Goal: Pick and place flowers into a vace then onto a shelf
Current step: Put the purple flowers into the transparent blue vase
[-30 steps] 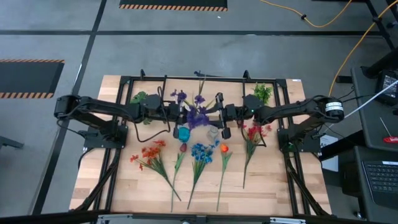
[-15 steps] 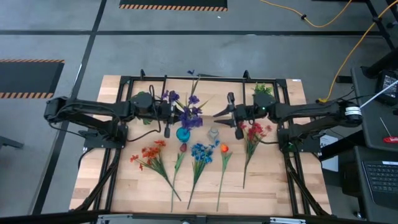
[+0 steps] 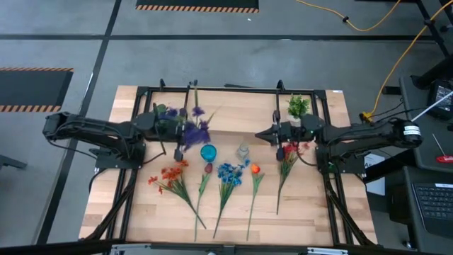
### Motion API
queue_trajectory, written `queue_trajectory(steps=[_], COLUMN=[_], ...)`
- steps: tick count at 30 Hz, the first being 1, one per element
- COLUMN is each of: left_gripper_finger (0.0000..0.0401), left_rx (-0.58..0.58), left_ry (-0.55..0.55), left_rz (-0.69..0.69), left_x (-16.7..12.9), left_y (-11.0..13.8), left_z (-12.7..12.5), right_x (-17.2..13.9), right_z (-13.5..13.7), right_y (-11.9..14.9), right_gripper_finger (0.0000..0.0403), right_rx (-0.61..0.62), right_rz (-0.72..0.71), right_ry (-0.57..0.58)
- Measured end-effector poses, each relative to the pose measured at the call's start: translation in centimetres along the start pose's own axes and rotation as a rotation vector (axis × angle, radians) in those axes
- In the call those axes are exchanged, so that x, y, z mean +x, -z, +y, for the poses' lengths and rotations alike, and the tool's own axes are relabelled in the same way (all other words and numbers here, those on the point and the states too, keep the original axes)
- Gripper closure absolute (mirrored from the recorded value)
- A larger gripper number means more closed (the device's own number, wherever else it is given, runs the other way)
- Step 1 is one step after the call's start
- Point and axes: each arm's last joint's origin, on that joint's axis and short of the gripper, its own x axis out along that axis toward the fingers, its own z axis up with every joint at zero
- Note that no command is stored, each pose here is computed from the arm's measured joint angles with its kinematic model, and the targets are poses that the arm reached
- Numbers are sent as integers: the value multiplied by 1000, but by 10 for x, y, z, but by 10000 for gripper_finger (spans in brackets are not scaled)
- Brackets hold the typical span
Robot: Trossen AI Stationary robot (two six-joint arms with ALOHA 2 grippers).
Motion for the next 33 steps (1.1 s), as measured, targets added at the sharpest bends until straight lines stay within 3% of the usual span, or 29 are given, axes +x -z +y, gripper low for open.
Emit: queue_trajectory(steps=[5, 15, 21, 33], left_gripper_finger=[398, 398, 398, 398], left_rx=[-12, -34, -12, -42], left_ry=[-46, -71, -162, -204], left_rz=[8, 18, 81, 6], left_x=[-5, 3, 14, 4], left_y=[6, 14, 28, 55], left_z=[-6, -26, -33, -32], right_x=[-4, -5, -5, -4], right_z=[0, 0, 0, 8], right_y=[13, 11, 12, 14], right_gripper_finger=[400, 399, 398, 398], right_rx=[28, -7, -11, -2], right_rz=[27, 2, 6, 32], right_ry=[42, 44, 42, 2])
